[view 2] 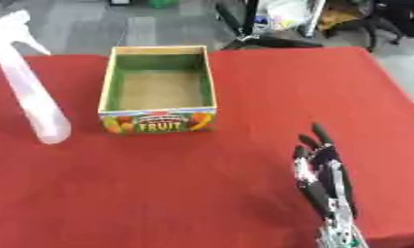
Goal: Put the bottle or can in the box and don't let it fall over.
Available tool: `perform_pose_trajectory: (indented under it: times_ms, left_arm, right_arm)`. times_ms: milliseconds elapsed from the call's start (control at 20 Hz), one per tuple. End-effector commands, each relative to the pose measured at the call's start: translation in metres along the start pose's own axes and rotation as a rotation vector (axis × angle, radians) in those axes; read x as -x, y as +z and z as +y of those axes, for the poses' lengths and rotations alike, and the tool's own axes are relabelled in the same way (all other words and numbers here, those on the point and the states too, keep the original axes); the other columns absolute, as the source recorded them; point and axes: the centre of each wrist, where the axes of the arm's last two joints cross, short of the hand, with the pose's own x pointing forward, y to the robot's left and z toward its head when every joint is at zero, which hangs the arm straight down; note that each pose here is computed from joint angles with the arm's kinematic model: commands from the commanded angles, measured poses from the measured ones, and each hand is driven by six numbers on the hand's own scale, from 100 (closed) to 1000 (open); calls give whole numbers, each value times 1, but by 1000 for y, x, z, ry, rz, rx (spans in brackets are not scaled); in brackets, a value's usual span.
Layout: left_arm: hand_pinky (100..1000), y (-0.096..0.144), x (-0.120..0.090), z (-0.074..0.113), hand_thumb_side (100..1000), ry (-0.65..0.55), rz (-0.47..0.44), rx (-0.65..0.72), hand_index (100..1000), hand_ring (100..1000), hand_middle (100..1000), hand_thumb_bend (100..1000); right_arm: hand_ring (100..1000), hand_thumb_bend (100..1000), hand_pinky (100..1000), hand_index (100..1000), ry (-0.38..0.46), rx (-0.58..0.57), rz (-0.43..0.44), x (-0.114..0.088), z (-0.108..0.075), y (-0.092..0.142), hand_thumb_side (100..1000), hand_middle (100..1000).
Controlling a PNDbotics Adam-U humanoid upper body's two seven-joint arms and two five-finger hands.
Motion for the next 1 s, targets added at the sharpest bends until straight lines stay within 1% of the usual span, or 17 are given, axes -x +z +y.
perform_pose_trajectory:
  times_ms: [50,300,600,800,1000]
  left_arm:
    - [871,-8,-6,8,598,-21,-21,-9,877,1000,964,841]
    - [869,-19,-3,14,593,-19,-6,0,878,1000,966,843]
    - [866,-42,10,24,577,-44,41,42,885,1000,970,862]
    - [866,-61,15,24,555,-78,64,107,891,1000,974,879]
    - [864,-77,20,21,546,-98,80,160,892,1000,975,890]
  right_arm:
    - [893,100,796,953,28,-7,-20,-3,-7,-4,470,1000]
    - [893,100,796,953,29,-9,-18,-3,-7,-4,470,1000]
    - [893,100,796,953,28,-13,-15,-2,-7,-3,470,1000]
    - [893,100,796,953,26,-17,-13,-2,-6,-3,470,1000]
    - [893,100,796,953,24,-20,-11,-2,-6,-3,470,1000]
